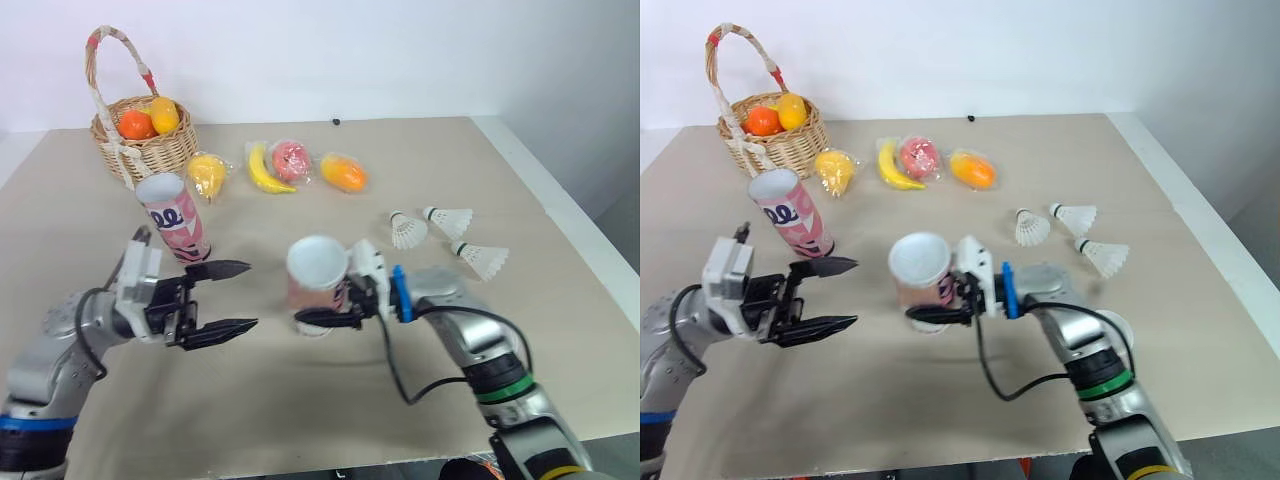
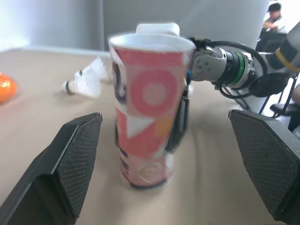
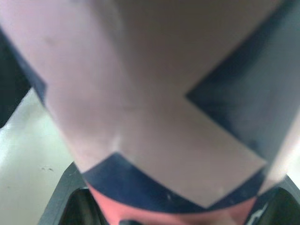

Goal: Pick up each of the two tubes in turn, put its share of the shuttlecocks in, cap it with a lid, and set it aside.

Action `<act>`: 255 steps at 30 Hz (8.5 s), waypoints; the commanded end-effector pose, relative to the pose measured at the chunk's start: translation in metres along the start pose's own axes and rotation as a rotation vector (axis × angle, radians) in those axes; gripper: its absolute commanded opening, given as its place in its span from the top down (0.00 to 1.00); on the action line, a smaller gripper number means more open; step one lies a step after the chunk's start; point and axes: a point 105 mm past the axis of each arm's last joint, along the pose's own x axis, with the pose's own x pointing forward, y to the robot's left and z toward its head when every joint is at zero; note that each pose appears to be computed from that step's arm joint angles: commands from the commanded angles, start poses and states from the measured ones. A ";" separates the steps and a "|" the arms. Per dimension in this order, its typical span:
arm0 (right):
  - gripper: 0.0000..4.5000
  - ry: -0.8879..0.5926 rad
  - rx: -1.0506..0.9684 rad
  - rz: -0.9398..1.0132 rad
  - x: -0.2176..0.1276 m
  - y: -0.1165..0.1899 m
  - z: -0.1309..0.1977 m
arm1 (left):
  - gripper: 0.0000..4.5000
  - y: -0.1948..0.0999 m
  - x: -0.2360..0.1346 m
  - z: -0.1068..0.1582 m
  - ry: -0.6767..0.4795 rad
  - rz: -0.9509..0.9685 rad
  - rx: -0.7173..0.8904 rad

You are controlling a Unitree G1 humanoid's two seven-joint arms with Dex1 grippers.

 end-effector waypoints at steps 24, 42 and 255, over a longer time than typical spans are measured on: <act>0.39 -0.139 0.160 -1.712 -0.342 -0.088 -0.009 | 0.00 0.046 0.119 -0.010 -0.050 0.006 -0.005; 0.39 -0.118 0.288 -1.755 -0.338 -0.096 -0.056 | 0.00 0.067 0.129 -0.022 0.019 0.212 0.011; 0.97 0.072 -0.072 -0.977 -0.063 -0.118 -0.007 | 0.48 0.007 -0.001 -0.061 0.566 -0.298 0.075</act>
